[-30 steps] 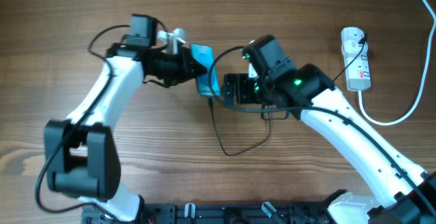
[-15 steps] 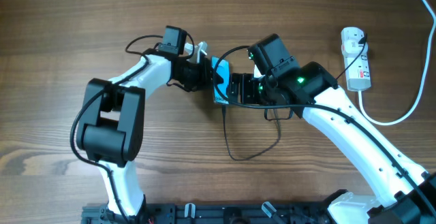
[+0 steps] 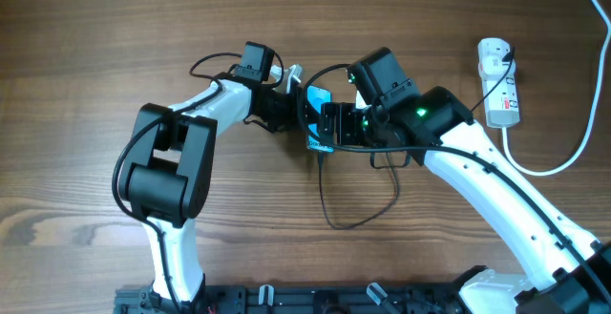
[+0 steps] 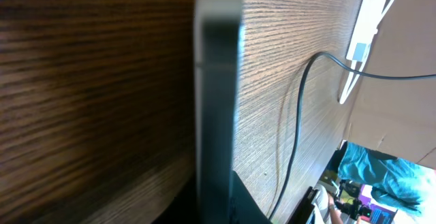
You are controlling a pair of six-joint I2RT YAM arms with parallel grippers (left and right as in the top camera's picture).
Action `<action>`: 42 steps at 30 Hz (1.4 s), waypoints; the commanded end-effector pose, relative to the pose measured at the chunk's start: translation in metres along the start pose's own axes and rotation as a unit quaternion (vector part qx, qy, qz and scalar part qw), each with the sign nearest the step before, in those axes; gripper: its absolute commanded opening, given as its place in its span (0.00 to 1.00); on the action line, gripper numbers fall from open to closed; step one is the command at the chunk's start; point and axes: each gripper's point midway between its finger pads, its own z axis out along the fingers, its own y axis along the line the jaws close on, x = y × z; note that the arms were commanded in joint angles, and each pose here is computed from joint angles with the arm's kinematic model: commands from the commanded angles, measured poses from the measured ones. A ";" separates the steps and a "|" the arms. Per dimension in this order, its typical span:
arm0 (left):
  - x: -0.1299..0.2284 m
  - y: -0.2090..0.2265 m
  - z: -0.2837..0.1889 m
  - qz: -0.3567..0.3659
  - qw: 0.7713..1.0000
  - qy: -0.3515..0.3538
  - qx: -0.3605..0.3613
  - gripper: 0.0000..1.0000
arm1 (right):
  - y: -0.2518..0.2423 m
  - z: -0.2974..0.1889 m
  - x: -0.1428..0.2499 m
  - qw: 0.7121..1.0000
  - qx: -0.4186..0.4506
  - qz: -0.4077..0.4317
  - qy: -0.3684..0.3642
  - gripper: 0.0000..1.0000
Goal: Plug charger to phone and switch on socket
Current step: 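Lower the plugged phone flat onto the table with both grippers, then open both grippers and withdraw them from the phone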
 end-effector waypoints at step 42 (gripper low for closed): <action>0.008 0.094 -0.021 -0.059 0.967 -0.024 -0.247 0.78 | -0.035 0.016 0.014 0.994 0.094 0.017 0.043 0.99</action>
